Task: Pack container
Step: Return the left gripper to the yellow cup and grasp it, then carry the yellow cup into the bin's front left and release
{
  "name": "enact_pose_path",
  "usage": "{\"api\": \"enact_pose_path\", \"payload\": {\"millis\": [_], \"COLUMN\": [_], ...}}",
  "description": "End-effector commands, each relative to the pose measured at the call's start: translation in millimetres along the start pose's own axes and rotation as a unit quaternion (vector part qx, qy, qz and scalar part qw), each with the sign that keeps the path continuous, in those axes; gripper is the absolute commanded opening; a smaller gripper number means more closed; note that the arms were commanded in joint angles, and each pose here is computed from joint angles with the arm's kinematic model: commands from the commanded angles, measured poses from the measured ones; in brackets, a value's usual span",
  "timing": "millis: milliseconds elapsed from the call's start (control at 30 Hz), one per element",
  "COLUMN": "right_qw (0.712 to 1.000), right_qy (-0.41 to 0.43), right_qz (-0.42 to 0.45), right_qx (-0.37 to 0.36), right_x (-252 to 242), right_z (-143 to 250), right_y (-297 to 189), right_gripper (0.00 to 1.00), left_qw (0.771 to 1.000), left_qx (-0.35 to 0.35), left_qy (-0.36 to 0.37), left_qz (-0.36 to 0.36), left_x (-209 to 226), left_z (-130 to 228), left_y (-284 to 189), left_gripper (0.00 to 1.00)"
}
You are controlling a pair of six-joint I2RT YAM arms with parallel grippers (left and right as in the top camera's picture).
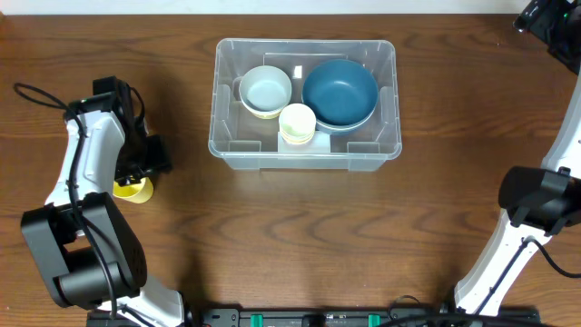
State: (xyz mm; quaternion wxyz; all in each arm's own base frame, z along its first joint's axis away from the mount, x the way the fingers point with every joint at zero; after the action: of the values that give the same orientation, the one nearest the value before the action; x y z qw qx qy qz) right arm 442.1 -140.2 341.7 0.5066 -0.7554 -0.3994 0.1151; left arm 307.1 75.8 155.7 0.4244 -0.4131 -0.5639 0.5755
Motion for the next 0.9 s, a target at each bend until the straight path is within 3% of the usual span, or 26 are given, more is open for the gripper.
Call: {"api": "enact_pose_path", "payload": {"millis": [0,100,167,400,567,867], "right_qw": [1.0,1.0,1.0,1.0,1.0,1.0], "right_qy": [0.008,0.008,0.008,0.008,0.008,0.008], "right_qz": [-0.01,-0.01,-0.01,-0.01,-0.01,-0.01], "right_qx": [-0.015,-0.015,-0.015,-0.015,-0.015,-0.015], "right_x": [0,0,0,0,0,0], "right_z": [-1,-1,-1,-1,-1,-1], "right_y": [-18,-18,-18,-18,-18,-18], "right_gripper": [0.99,0.99,0.99,0.99,0.99,0.99], "left_qw": [1.0,1.0,1.0,1.0,0.999,0.981], "left_qx": [-0.001,0.003,0.005,0.007,-0.008,-0.13], "left_qy": [-0.009,-0.011,-0.011,-0.027,-0.01,0.139], "left_qz": [0.003,0.003,0.003,0.004,0.033,0.034], "left_x": [2,2,2,1,-17,-76], "left_z": [2,4,5,7,10,53], "left_y": [2,7,8,6,-24,-139], "left_gripper": [0.33,0.13,0.07,0.06,0.06,0.06]}}
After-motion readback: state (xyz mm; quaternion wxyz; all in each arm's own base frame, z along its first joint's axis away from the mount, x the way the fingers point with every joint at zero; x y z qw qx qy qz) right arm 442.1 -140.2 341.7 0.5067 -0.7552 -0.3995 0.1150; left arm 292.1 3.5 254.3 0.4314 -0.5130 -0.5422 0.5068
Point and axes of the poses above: each gripper's point midway between its finger pads, its own y axis out along the fingers, its own x axis along the line the jaws close on, z = x × y, the point moved 9 cm from there along -y, back along the fingers, and after that the axes turned 4 degrees about y, right-handed, at the moved point
